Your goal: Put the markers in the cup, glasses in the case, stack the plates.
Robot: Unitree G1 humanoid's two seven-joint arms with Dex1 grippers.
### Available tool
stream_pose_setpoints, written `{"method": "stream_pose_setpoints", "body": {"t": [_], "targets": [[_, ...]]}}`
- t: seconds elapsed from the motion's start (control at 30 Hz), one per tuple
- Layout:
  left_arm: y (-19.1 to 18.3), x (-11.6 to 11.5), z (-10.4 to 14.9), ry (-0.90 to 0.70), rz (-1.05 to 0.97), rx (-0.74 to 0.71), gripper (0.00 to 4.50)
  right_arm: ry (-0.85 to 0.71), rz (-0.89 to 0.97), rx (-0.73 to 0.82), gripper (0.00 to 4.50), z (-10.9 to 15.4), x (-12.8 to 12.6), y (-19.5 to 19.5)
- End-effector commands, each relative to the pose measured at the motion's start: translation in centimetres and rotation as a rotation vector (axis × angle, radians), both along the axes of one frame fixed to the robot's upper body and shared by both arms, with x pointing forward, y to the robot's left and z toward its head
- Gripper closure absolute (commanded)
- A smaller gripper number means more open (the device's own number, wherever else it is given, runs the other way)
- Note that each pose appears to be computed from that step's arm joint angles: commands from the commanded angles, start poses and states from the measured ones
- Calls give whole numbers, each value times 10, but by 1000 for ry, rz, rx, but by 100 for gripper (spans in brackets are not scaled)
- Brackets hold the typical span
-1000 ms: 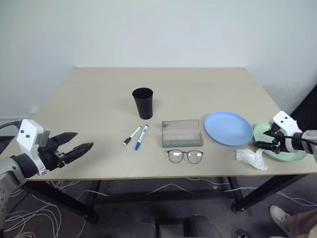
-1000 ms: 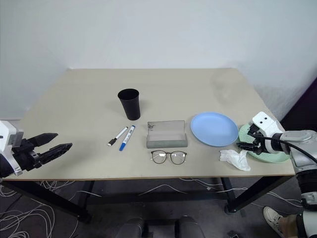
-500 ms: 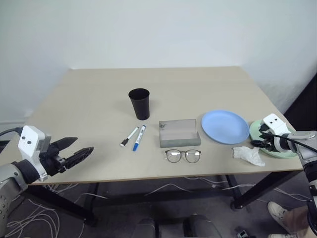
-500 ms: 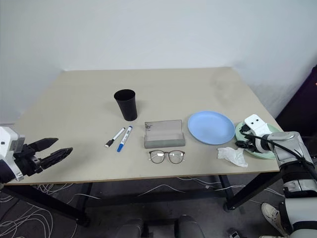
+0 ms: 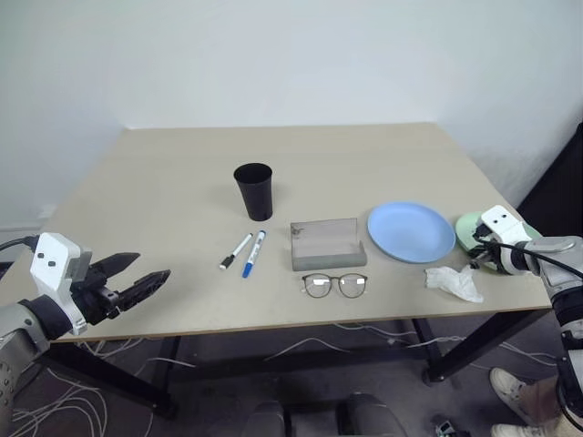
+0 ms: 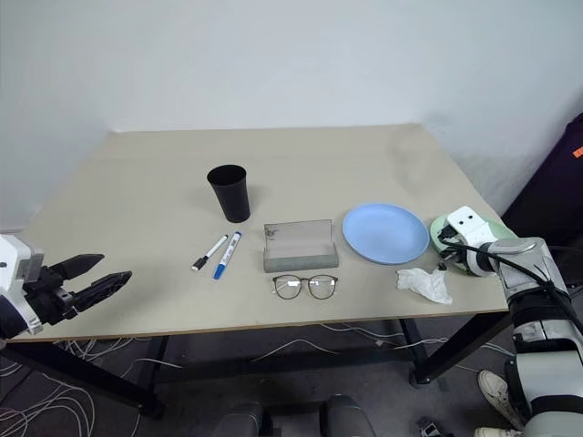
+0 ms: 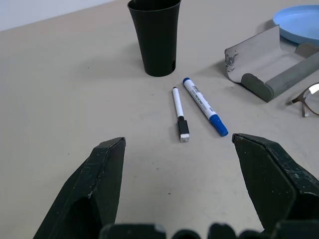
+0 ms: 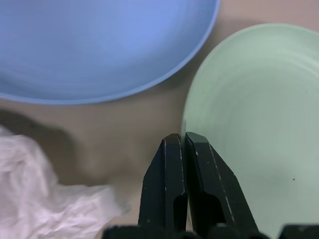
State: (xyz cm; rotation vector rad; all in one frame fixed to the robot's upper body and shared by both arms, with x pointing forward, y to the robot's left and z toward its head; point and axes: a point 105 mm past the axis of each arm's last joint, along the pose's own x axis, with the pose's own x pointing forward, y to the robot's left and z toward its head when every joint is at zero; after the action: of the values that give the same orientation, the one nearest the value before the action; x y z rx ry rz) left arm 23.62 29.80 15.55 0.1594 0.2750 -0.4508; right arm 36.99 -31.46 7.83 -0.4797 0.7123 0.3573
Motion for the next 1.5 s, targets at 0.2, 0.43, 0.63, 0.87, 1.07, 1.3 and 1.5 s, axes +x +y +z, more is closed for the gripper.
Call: {"method": "stream_pose_setpoints", "body": {"t": [0.2,0.43,0.63,0.87,1.07,1.3,1.5], "targets": [[-3,4,12,-57,-11,22,86,-249,178,-26,446,51,25,35],[-3,5,13,-56,-13,22,86,-264,548,89,446,60,0,110],[-4,4,13,-60,-11,19,86,-193,687,115,446,46,-18,140],[-11,-2,15,-64,-44,6,86,-164,692,79,446,33,-16,140],[-22,-9,18,-52,-129,-19,86,-159,694,68,446,31,-14,141],[-27,-6,24,-65,-182,-25,86,-155,681,25,446,26,-10,138],[-27,-3,24,-66,-182,-21,86,-161,681,-35,446,25,-6,133]]}}
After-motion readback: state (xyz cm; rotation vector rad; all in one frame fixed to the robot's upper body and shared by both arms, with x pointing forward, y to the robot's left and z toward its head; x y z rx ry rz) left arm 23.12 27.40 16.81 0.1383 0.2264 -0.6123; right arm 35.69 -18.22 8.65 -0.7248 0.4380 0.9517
